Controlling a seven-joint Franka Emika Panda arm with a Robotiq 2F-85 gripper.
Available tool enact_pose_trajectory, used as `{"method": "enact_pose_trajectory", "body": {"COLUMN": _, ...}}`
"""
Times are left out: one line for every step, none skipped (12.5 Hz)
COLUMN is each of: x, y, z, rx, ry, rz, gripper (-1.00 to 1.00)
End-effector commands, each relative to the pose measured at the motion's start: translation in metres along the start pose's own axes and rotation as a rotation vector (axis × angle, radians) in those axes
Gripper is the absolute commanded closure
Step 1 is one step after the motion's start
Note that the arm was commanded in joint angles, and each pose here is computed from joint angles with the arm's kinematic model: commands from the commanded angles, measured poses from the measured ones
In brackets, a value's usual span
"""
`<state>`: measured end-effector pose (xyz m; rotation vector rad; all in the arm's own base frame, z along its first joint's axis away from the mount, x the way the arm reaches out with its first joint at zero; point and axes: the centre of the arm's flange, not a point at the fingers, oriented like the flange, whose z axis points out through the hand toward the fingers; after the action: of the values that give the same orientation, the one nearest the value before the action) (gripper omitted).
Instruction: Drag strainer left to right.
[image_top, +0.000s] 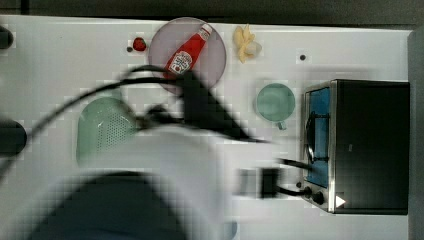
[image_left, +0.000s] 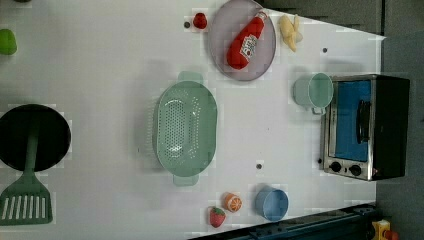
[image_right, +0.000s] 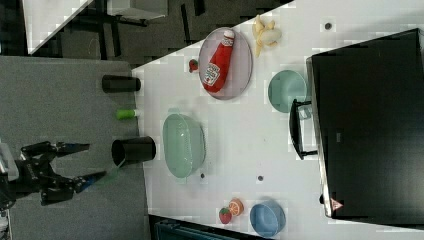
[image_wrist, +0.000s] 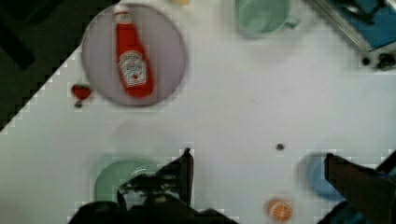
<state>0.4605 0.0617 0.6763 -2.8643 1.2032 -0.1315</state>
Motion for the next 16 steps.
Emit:
{"method": "enact_pose_trajectory", "body": {"x": -0.074, "y": -0.077, "z": 0.067, "rx": -0.101, "ry": -0.066, "rz": 0.038, "gripper": -1.00}}
{"method": "enact_pose_trajectory", "body": {"x": -0.095, "y": -0.093, "z": 0.076, "rx": -0.107, "ry": -0.059, "rz": 0.092, "gripper": -1.00}}
{"method": "enact_pose_trajectory", "body": {"x": -0.114, "y": -0.107, "z": 0.087, "rx": -0.109, "ry": -0.053, "rz": 0.161, "gripper": -1.00}}
{"method": "enact_pose_trajectory", "body": {"x": -0.132, "y": -0.121, "z": 0.101, "rx": -0.114, "ry": -0.051, "rz": 0.237, "gripper": -1.00}}
{"method": "enact_pose_trajectory", "body": {"x": -0.150, "y": -0.134, "z": 0.119, "rx": -0.117, "ry": -0.052, "rz": 0.313, "gripper": -1.00}}
{"method": "enact_pose_trajectory", "body": {"x": -0.165, "y": -0.146, "z": 0.139, "rx": -0.114, "ry": -0.055, "rz": 0.389, "gripper": -1.00}}
{"method": "enact_pose_trajectory", "body": {"x": -0.179, "y": -0.156, "z": 0.161, "rx": -0.107, "ry": -0.059, "rz": 0.467, "gripper": -1.00}}
{"method": "enact_pose_trajectory", "body": {"x": -0.191, "y": -0.165, "z": 0.185, "rx": -0.094, "ry": -0.064, "rz": 0.541, "gripper": -1.00}}
{"method": "enact_pose_trajectory", "body": {"x": -0.199, "y": -0.171, "z": 0.211, "rx": -0.081, "ry": -0.068, "rz": 0.593, "gripper": -1.00}}
{"method": "enact_pose_trajectory", "body": {"x": -0.206, "y": -0.173, "z": 0.237, "rx": -0.074, "ry": -0.073, "rz": 0.627, "gripper": -1.00}}
{"method": "enact_pose_trajectory", "body": {"x": -0.211, "y": -0.174, "z": 0.262, "rx": -0.067, "ry": -0.089, "rz": 0.649, "gripper": -1.00}}
{"method": "enact_pose_trajectory", "body": {"x": -0.215, "y": -0.174, "z": 0.288, "rx": -0.063, "ry": -0.109, "rz": 0.660, "gripper": -1.00}}
{"method": "enact_pose_trajectory", "body": {"x": -0.217, "y": -0.174, "z": 0.311, "rx": -0.056, "ry": -0.131, "rz": 0.663, "gripper": -1.00}}
{"method": "enact_pose_trajectory", "body": {"x": -0.220, "y": -0.173, "z": 0.333, "rx": -0.054, "ry": -0.152, "rz": 0.665, "gripper": -1.00}}
{"method": "enact_pose_trajectory", "body": {"x": -0.221, "y": -0.174, "z": 0.352, "rx": -0.057, "ry": -0.173, "rz": 0.677, "gripper": -1.00}}
{"method": "enact_pose_trajectory", "body": {"x": -0.223, "y": -0.175, "z": 0.370, "rx": -0.063, "ry": -0.194, "rz": 0.693, "gripper": -1.00}}
